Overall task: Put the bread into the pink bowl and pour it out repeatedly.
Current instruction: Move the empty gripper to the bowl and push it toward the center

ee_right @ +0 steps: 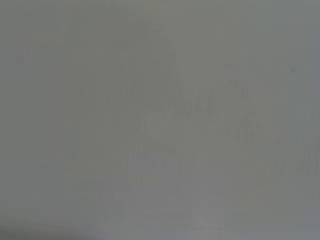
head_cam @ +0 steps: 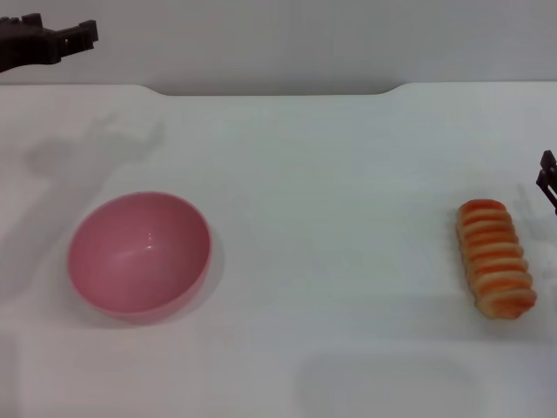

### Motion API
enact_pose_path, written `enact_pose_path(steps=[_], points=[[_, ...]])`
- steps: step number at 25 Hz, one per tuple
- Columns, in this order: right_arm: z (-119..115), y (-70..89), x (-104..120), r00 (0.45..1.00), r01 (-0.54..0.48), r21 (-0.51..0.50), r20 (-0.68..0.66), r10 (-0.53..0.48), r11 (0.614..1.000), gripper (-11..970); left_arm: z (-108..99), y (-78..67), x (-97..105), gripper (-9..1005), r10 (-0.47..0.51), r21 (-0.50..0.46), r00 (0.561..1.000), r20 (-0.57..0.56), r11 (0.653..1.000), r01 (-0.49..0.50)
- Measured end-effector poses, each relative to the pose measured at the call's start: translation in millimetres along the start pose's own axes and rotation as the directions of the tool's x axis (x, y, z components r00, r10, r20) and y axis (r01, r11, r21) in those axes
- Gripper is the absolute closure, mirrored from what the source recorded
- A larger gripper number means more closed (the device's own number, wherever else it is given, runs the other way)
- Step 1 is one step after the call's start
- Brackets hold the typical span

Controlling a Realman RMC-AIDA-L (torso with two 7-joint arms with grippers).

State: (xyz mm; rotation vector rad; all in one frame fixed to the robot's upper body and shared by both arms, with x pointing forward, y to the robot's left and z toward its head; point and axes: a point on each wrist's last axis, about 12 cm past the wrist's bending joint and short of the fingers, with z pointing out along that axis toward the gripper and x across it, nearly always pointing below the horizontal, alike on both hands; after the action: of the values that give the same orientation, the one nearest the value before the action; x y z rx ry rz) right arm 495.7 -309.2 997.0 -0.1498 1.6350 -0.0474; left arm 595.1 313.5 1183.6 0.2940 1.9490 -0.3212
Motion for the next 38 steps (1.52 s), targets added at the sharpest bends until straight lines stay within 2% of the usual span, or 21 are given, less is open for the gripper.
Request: enact_pose_path(steps=[3, 6, 12, 14, 21, 25, 26, 30, 32, 38], points=[[-0.3, -0.1, 0.2, 1.0, 0.0, 0.001, 0.0, 0.0, 1.0, 124, -5.2, -0.8, -9.1, 155, 0.01, -0.014, 0.999, -0.037, 1.0, -0.011], [-0.3, -0.1, 0.1, 1.0, 0.0, 0.001, 0.0, 0.0, 1.0, 124, -21.2, -3.0, -25.8, 155, 0.032, -0.041, 0.998, -0.051, 0.999, -0.035], [0.4, 1.4, -0.3, 1.0, 0.002, -0.009, 0.002, -0.002, 1.0, 124, -25.4, -4.1, -26.8, 154, 0.058, -0.07, 0.988, -0.141, 0.995, -0.068], [0.8, 1.9, -0.5, 1.0, 0.003, -0.011, 0.002, -0.003, 1.0, 124, -27.2, -9.5, -28.7, 154, 0.096, -0.077, 0.962, -0.255, 0.99, -0.119], [1.5, 2.2, -1.0, 1.0, 0.004, -0.013, 0.004, -0.004, 1.0, 124, -29.4, -22.2, -26.8, 155, 0.129, -0.049, 0.885, -0.447, 0.984, -0.168], [2.0, 2.4, -1.1, 1.0, 0.004, -0.014, 0.003, -0.004, 1.0, 124, -28.4, -34.6, -26.8, 155, 0.18, 0.002, 0.847, -0.501, 0.978, -0.207], [2.1, 2.4, -0.8, 1.0, 0.004, -0.014, 0.0, -0.004, 1.0, 124, -25.5, -41.1, -25.0, 155, 0.216, 0.017, 0.822, -0.527, 0.97, -0.244], [2.4, 2.5, -0.4, 1.0, 0.004, -0.014, -0.005, -0.004, 1.0, 124, -21.0, -47.0, -22.6, 155, 0.246, 0.003, 0.787, -0.565, 0.955, -0.297], [2.1, 2.4, -0.1, 1.0, 0.003, -0.013, -0.006, -0.003, 1.0, 124, -15.7, -53.4, -21.2, 155, 0.263, -0.029, 0.751, -0.605, 0.936, -0.351], [1.9, 2.0, 0.0, 1.0, 0.001, -0.01, -0.006, -0.001, 1.0, 124, -11.5, -60.2, -17.3, 155, 0.286, -0.014, 0.725, -0.627, 0.926, -0.377]])
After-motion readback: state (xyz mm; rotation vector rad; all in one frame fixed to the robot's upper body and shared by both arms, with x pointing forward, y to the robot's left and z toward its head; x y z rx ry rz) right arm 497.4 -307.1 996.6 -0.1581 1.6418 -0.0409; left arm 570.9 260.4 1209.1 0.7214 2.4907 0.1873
